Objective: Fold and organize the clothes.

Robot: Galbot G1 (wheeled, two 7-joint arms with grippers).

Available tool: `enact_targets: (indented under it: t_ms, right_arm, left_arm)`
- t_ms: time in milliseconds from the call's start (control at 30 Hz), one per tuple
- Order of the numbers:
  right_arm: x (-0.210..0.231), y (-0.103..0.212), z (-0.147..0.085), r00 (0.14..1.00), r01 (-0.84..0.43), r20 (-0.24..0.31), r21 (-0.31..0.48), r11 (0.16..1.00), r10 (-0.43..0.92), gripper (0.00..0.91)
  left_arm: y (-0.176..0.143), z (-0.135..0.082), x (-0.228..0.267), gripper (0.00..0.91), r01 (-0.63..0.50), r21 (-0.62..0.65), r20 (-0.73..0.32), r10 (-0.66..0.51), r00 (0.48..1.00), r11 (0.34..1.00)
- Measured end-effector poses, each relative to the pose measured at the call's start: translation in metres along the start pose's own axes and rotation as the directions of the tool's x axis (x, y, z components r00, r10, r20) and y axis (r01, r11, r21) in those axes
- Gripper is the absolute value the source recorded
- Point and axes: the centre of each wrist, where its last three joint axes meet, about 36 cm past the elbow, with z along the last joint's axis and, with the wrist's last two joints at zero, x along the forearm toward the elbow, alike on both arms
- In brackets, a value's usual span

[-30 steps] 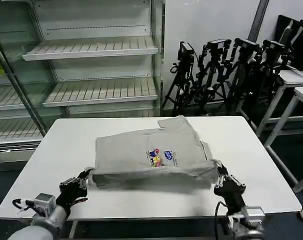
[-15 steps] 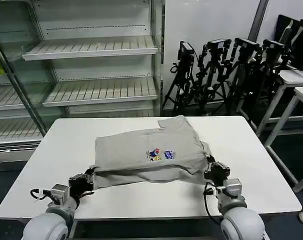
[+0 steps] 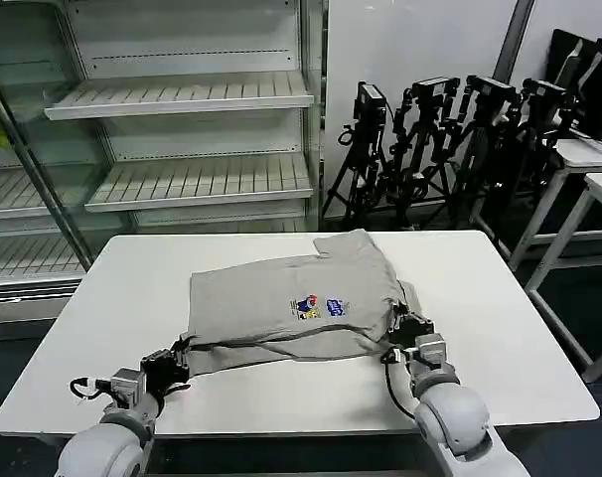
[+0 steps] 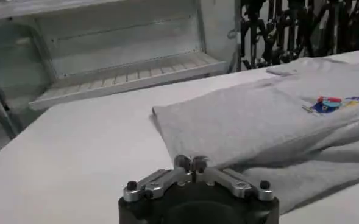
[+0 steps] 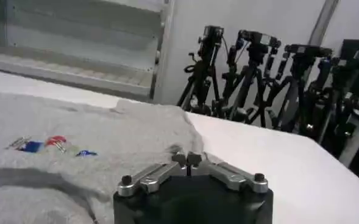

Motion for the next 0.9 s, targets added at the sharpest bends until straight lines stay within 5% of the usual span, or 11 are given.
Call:
enact_targets:
  t_ms: [533,867,900]
  right_arm:
    - [0.025,-0.004,0.008,0.998,-0.031,0.057,-0.025,0.999,0.032,0.907]
    - [0.040,-0.015,0.021,0.998,-0.064,0.002,-0.060,0.996,0.064,0.907]
    - [0.040,-0.015,0.022,0.998,-0.064,-0.008,-0.065,0.996,0.064,0.907]
  left_arm:
    - [-0.018,0.005,0.029,0.907,-0.007,0.081,0.006,0.006,1.000,0.997]
    - [-0.025,0.014,0.027,0.907,-0.005,0.118,-0.022,0.008,1.000,0.993]
    - [-0.025,0.015,0.025,0.453,-0.003,0.123,-0.026,0.006,1.000,0.992]
